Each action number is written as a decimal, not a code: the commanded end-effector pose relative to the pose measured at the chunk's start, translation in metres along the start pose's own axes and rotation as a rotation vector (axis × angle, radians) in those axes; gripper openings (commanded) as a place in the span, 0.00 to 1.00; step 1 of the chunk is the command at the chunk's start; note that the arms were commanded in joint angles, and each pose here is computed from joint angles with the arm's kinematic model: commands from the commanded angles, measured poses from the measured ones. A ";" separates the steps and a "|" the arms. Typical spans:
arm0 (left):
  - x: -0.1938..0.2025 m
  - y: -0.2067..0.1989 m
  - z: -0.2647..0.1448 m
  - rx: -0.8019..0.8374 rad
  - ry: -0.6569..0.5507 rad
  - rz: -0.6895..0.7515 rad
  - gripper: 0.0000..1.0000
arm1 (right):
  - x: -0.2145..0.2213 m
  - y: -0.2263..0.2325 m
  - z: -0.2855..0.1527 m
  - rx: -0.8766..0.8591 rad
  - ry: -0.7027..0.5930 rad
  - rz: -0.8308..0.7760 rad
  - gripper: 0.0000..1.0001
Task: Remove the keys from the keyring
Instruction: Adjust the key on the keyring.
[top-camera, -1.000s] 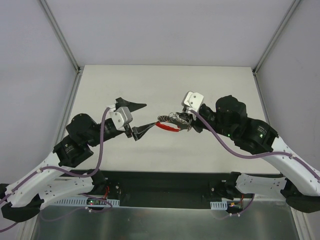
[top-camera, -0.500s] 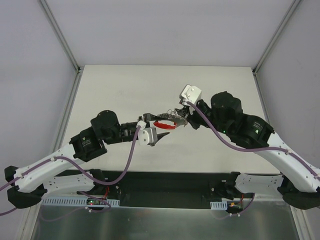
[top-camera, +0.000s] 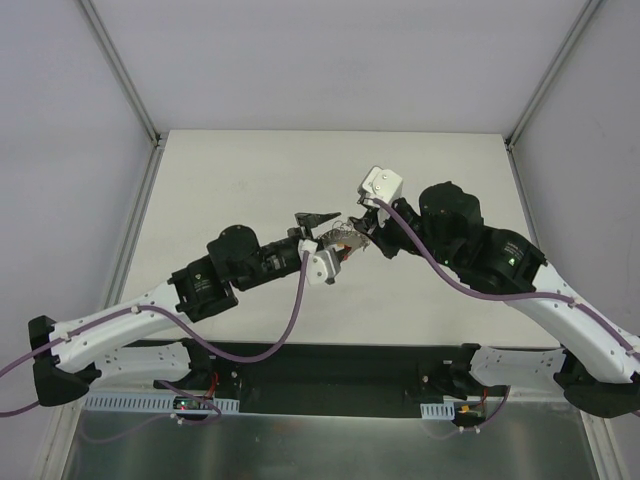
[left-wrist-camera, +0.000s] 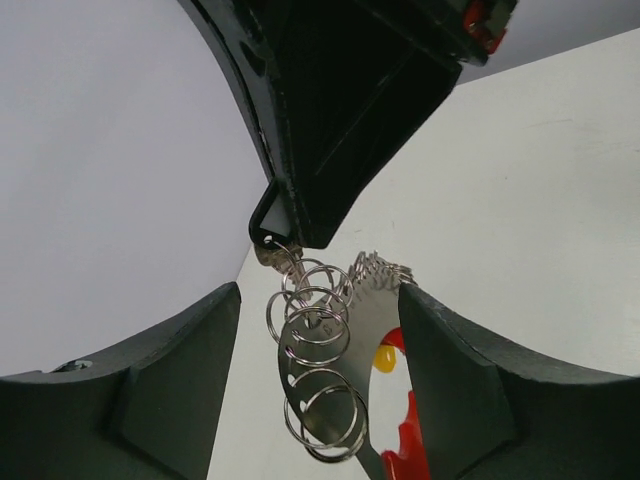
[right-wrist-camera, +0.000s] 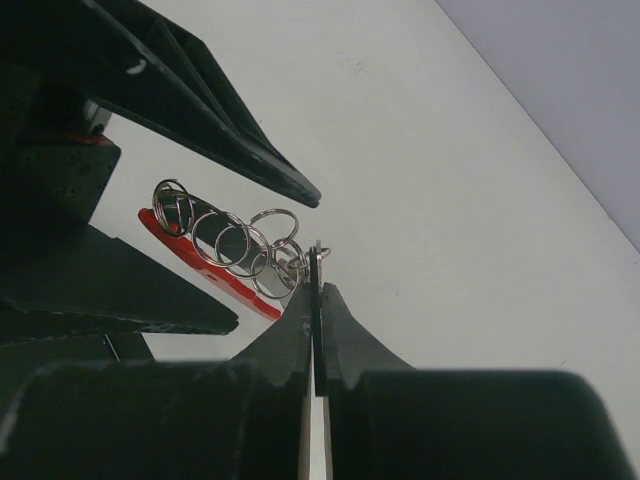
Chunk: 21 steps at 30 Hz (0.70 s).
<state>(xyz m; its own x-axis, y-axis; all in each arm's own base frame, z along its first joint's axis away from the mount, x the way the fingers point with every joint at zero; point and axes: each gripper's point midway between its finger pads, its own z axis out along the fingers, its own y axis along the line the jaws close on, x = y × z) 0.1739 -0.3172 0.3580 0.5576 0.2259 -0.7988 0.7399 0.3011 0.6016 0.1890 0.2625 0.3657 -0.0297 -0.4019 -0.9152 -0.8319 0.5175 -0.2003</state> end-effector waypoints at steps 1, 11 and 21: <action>-0.010 0.029 0.010 -0.139 -0.020 0.012 0.64 | -0.032 -0.005 -0.013 0.016 -0.107 0.040 0.01; -0.001 0.051 0.014 -0.274 0.036 -0.058 0.61 | -0.030 -0.001 -0.017 -0.008 -0.118 0.039 0.01; 0.001 0.061 0.006 -0.345 0.048 -0.116 0.33 | -0.023 0.003 -0.017 -0.018 -0.115 0.038 0.01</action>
<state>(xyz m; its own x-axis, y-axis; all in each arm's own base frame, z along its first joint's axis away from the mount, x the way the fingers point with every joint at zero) 0.2196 -0.3163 0.3533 0.4474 0.3060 -0.8404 0.6637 0.5162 0.5413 0.1845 0.2609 0.3773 -0.0164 -0.3525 -0.9357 -0.8350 0.5195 -0.1811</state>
